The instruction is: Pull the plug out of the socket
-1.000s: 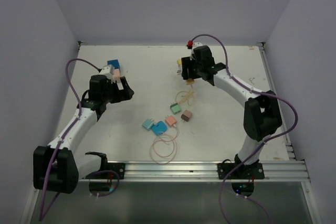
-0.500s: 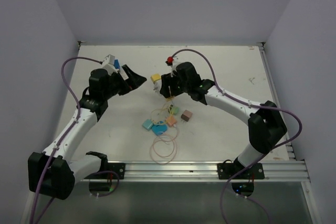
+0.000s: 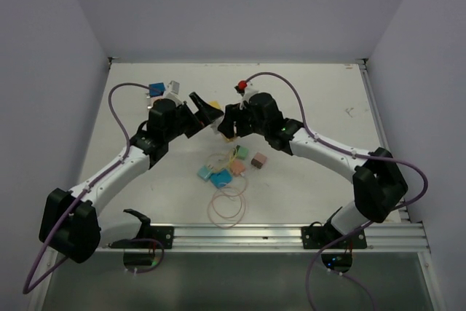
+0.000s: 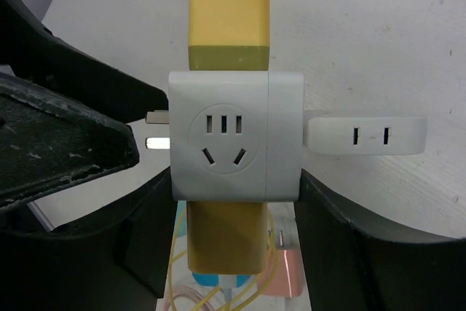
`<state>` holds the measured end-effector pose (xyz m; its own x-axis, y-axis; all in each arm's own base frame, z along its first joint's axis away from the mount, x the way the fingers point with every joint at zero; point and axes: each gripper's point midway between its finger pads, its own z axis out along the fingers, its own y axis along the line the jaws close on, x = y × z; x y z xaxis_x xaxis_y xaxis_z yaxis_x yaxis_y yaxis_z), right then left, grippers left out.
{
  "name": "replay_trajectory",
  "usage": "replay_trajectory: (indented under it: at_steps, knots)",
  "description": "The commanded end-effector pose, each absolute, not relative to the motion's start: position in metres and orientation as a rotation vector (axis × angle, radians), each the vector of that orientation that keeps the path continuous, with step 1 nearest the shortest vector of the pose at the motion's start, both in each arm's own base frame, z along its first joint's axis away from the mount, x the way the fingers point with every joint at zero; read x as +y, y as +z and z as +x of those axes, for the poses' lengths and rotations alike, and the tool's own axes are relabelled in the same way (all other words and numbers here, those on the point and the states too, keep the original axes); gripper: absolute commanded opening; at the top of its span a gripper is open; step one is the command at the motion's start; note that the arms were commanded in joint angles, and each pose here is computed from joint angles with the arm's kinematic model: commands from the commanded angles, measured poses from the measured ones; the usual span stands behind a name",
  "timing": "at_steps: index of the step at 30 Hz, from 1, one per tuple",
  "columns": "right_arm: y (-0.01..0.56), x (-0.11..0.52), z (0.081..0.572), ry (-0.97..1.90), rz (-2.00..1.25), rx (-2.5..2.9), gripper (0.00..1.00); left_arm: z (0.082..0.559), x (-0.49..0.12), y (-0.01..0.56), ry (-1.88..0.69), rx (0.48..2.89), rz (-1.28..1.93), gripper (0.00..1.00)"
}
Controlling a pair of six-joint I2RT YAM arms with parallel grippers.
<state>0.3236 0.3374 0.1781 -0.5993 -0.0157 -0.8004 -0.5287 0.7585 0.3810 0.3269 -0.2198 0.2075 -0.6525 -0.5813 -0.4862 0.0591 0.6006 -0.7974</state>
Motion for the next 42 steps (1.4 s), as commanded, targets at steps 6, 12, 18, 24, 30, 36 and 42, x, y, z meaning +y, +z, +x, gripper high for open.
replay_trajectory:
  at_steps: [6,12,18,24,30,36,42]
  knots:
    - [0.24,0.348,0.317,0.95,-0.347,1.903,0.0,0.342,-0.225,0.213,-1.075,1.966,-0.485,1.0]
    - [0.242,0.349,0.312,0.995,-0.337,1.881,0.0,0.339,-0.229,0.194,-1.052,2.011,-0.507,1.0]
    - [0.241,0.351,0.31,1.013,-0.35,1.874,0.0,0.332,-0.236,0.19,-1.065,2.027,-0.478,0.96]
    - [0.243,0.357,0.308,1.044,-0.368,1.867,0.0,0.33,-0.236,0.187,-1.062,2.027,-0.461,0.77]
    - [0.237,0.354,0.305,1.04,-0.372,1.884,0.12,0.329,-0.235,0.187,-1.065,2.007,-0.462,0.4]
    - [0.23,0.348,0.295,1.037,-0.399,1.923,0.58,0.331,-0.231,0.19,-1.035,1.993,-0.441,0.03]
    - [0.226,0.335,0.281,0.997,-0.434,1.989,0.8,0.332,-0.228,0.191,-0.99,1.991,-0.383,0.0]
